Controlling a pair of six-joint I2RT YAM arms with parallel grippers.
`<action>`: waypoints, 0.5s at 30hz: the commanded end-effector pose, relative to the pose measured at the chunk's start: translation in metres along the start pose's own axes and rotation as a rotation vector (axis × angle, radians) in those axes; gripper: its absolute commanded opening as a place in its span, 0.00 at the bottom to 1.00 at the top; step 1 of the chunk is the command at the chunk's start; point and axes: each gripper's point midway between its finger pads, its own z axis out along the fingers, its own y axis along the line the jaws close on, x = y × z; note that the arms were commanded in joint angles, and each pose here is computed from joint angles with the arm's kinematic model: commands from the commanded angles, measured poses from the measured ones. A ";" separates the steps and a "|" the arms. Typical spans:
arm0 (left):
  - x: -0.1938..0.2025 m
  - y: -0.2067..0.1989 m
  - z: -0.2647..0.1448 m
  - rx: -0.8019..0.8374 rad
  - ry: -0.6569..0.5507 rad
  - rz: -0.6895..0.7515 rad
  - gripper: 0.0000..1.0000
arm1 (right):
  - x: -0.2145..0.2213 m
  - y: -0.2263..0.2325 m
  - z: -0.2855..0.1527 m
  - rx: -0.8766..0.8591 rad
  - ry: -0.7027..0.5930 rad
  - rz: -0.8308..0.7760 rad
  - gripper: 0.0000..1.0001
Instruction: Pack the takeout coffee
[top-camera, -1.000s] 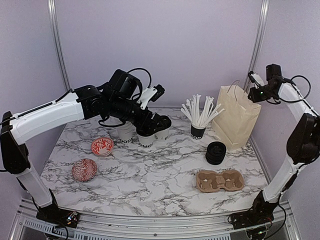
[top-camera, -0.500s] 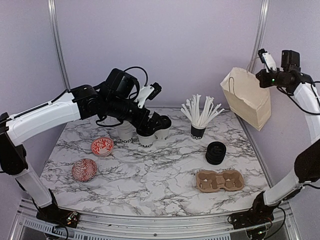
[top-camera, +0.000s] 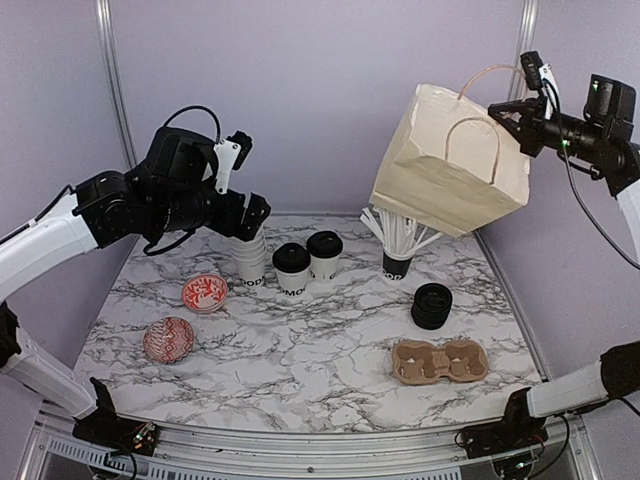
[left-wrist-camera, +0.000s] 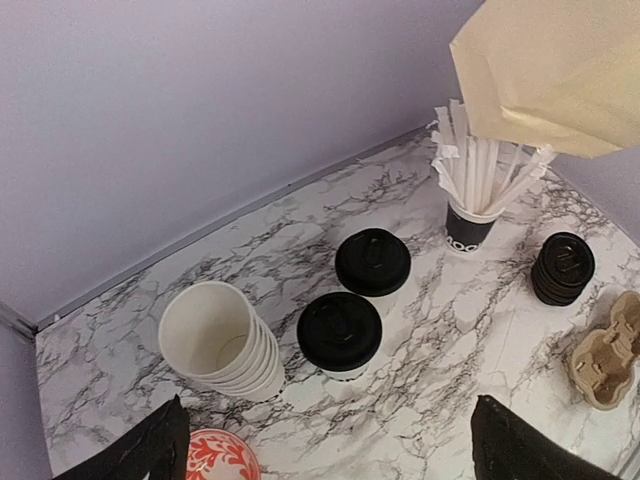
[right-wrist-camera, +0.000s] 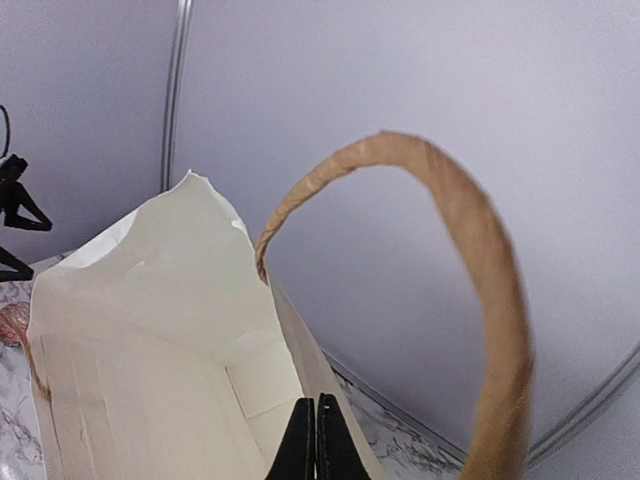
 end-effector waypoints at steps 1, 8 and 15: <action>-0.011 0.054 -0.031 -0.241 -0.066 -0.038 0.99 | -0.037 0.057 -0.006 -0.292 -0.131 0.000 0.00; -0.011 0.065 -0.055 -0.242 -0.117 -0.017 0.99 | -0.049 0.094 -0.004 -0.458 -0.168 -0.016 0.00; -0.014 0.061 -0.065 -0.190 -0.150 -0.007 0.99 | -0.047 0.113 -0.004 -0.556 -0.176 -0.009 0.00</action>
